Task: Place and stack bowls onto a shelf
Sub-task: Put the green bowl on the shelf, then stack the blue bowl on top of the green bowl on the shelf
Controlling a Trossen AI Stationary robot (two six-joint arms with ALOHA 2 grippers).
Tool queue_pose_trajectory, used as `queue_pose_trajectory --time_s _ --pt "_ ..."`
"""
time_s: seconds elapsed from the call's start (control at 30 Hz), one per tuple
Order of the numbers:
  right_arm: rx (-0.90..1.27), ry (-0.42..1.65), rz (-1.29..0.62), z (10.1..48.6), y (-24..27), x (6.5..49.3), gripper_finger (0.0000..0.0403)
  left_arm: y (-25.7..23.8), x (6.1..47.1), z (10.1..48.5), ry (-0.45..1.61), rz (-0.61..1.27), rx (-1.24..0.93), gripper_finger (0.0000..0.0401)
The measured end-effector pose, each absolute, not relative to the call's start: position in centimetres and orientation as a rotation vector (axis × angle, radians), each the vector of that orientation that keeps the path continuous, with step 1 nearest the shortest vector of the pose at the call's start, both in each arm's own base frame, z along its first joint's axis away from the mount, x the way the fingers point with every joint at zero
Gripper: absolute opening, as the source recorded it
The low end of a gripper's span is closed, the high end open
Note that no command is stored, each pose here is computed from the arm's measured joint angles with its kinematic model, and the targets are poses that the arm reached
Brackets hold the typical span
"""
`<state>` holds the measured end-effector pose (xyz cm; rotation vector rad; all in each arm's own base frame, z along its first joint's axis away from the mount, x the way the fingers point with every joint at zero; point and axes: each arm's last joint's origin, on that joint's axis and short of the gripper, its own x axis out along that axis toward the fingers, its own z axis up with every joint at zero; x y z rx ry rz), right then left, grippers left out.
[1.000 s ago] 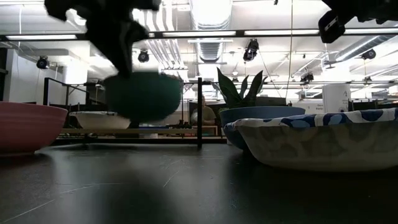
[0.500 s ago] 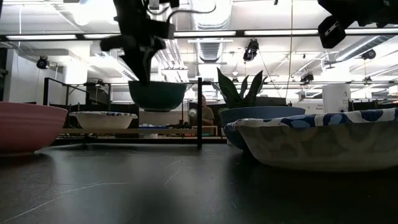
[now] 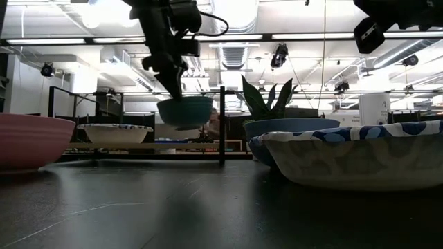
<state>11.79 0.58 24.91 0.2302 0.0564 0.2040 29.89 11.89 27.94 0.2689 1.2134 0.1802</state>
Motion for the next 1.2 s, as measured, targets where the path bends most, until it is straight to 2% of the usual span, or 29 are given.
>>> queue_pose_trajectory --time_s 0.6,0.93,1.2 --pt "0.230 0.057 0.204 24.9 0.6 11.8 0.0009 12.4 29.5 26.4 1.217 0.200 0.194 0.0003" --pt "0.232 0.057 0.204 24.9 0.6 11.8 0.0009 12.5 29.4 26.0 1.227 0.257 0.172 0.0039" --pt "0.240 0.058 0.203 24.9 0.6 11.8 0.0009 12.5 29.4 26.2 1.222 0.273 0.179 0.0101"
